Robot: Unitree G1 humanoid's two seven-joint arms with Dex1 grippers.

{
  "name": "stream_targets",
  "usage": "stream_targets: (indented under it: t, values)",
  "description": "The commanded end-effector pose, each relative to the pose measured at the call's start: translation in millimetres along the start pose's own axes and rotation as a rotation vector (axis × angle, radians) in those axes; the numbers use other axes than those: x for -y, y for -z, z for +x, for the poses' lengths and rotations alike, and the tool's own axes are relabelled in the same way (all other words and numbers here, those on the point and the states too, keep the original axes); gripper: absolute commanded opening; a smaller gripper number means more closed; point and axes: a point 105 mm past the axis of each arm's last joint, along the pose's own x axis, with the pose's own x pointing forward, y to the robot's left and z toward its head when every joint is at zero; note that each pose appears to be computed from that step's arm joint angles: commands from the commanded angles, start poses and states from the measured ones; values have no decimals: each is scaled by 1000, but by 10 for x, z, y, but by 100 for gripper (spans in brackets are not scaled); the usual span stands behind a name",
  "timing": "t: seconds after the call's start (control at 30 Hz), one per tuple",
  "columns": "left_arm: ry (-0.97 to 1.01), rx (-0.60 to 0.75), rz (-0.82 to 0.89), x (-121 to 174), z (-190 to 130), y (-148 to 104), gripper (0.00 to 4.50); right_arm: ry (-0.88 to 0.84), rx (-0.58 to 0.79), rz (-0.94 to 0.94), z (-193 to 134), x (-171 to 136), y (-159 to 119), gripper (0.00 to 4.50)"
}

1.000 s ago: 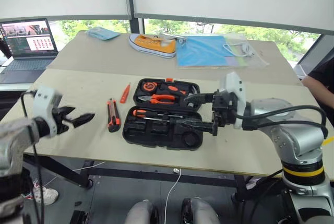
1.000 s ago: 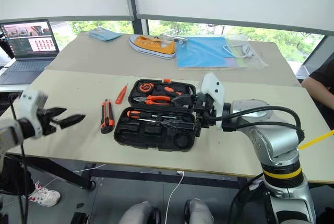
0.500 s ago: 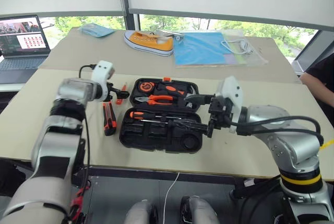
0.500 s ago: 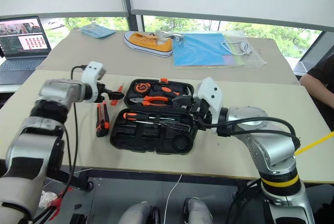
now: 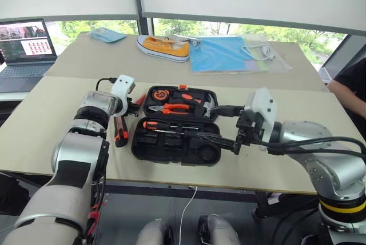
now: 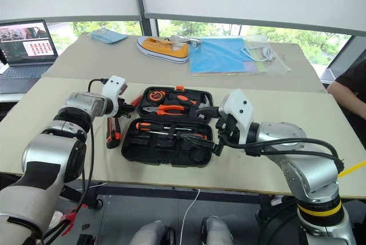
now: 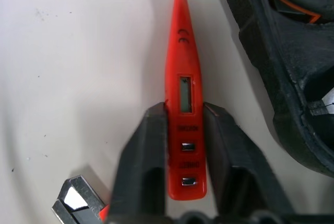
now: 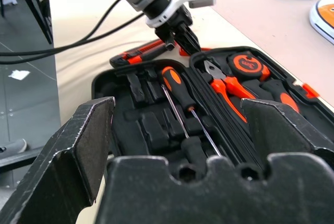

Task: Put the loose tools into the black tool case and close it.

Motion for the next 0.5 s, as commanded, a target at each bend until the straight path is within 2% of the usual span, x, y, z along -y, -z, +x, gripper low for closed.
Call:
stream_targets:
  t: [0.03, 0.13, 0.2, 0.27, 0.3, 0.5]
  values:
    - [0, 176, 42, -227, -292, -396, 44, -26, 1, 2, -113, -61, -66, 450]
    - [179, 312, 216, -148, -585, -681, 44, -75, -50, 37, -202, -138, 15, 450]
    - [423, 383, 418, 77, -853, -732, 44, -116, -97, 43, -267, -215, 77, 450]
    - [648, 355, 626, 306, -1103, -593, 44, -144, -125, 40, -327, -278, 119, 450]
    - [703, 333, 672, 360, -1161, -533, 44, -148, -129, 41, -342, -289, 127, 450]
    - [895, 194, 897, 829, -1052, -153, 44, -111, -125, 63, -346, -278, 164, 450]
